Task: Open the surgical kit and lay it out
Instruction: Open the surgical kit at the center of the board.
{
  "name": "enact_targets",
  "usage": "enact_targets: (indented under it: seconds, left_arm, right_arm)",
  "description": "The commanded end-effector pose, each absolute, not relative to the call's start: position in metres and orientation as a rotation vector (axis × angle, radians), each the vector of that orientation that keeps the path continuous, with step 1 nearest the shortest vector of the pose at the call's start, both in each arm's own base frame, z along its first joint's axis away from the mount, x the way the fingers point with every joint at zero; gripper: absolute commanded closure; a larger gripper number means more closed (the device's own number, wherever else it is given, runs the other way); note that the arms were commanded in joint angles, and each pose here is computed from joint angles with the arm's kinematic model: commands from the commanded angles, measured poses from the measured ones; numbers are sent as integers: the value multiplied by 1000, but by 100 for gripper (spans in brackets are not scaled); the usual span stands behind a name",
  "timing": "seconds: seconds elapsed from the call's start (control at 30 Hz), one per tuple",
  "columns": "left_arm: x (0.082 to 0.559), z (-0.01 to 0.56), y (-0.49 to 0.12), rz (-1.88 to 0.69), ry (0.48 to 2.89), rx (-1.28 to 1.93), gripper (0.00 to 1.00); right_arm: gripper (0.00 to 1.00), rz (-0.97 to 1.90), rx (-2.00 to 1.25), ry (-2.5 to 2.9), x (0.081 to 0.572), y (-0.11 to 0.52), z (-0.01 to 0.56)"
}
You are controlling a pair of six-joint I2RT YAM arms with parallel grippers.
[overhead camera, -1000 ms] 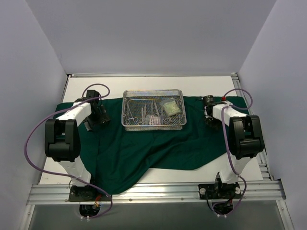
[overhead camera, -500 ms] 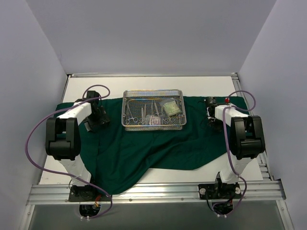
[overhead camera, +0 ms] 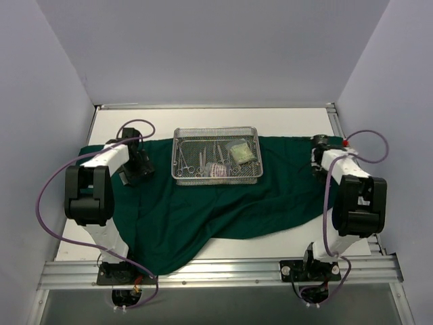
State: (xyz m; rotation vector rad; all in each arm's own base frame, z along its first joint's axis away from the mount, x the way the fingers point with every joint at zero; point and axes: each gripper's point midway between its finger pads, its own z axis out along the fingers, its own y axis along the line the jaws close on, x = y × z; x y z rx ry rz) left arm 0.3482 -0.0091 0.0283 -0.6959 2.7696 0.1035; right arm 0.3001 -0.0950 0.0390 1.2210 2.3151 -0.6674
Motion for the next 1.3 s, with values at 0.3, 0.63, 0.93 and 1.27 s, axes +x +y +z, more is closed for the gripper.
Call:
enact_targets:
  seconds: [0.3,0.63,0.93,1.27]
  left_arm:
    - [361,44,6,126,2701,-759,18]
    - [360,48,6,108,2690,-788,18]
    - [338,66,3,132,2656,-778,18]
    - [320,48,3,243,2716,-805,28]
  right_arm:
    - [94,-791,1960,1793,146,-199,106]
    - [34,-557,1753,1825,194,-185,132]
    - [30,-213,1262,2082,283,-96,137]
    - [30,-65,925,2270,308,-18,114]
